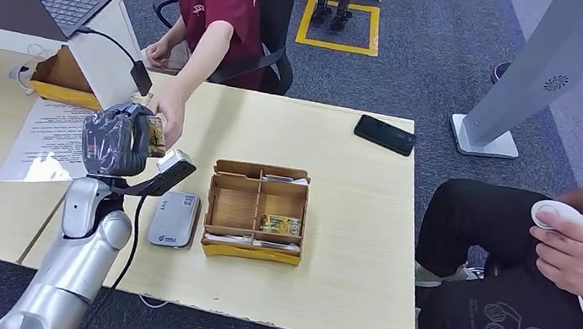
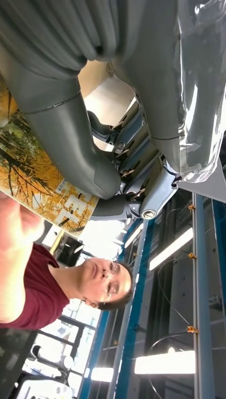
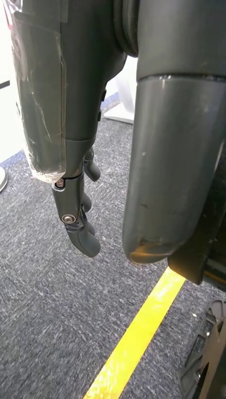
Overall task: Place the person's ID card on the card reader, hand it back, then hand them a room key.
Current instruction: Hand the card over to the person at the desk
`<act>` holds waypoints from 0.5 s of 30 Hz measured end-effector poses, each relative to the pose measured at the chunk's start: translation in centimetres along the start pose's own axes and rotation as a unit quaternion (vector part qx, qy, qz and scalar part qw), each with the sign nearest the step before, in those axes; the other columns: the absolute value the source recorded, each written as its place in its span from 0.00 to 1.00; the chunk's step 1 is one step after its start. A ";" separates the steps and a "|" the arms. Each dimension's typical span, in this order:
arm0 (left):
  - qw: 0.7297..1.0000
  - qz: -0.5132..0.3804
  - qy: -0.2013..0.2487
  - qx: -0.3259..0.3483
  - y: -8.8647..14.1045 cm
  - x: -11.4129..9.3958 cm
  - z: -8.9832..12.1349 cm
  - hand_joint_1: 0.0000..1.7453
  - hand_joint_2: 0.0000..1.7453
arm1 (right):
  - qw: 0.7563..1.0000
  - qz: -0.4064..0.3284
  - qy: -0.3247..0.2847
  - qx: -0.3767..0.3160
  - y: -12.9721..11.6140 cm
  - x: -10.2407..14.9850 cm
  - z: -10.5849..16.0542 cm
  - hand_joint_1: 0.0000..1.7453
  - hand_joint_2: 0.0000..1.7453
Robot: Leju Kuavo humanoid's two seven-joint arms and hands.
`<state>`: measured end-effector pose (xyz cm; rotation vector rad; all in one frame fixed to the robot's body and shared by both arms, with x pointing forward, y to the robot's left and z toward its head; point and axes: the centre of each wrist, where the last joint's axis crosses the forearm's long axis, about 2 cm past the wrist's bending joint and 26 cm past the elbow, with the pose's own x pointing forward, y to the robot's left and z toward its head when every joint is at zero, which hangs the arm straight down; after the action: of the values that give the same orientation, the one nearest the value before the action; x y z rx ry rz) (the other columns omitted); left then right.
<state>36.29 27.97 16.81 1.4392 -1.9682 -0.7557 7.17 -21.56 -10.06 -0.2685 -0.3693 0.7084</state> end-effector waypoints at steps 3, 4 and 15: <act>1.000 0.000 0.010 -0.006 -0.3 -0.5 0.2 0.84 1.00 | 1.000 0.000 -0.005 -0.001 0.0 0.0 0.0 0.00 0.00; 1.000 0.000 0.012 -0.008 -0.4 -0.6 0.2 0.81 1.00 | 1.000 0.000 -0.006 -0.001 -0.1 0.1 0.0 0.00 0.00; 1.000 -0.001 0.025 -0.019 -0.9 -0.8 0.6 0.00 1.00 | 1.000 0.000 -0.005 -0.002 -0.1 0.1 0.0 0.00 0.00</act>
<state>36.64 28.54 15.62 1.4247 -1.9051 -0.7475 7.32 -21.57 -10.03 -0.2696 -0.3800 0.7092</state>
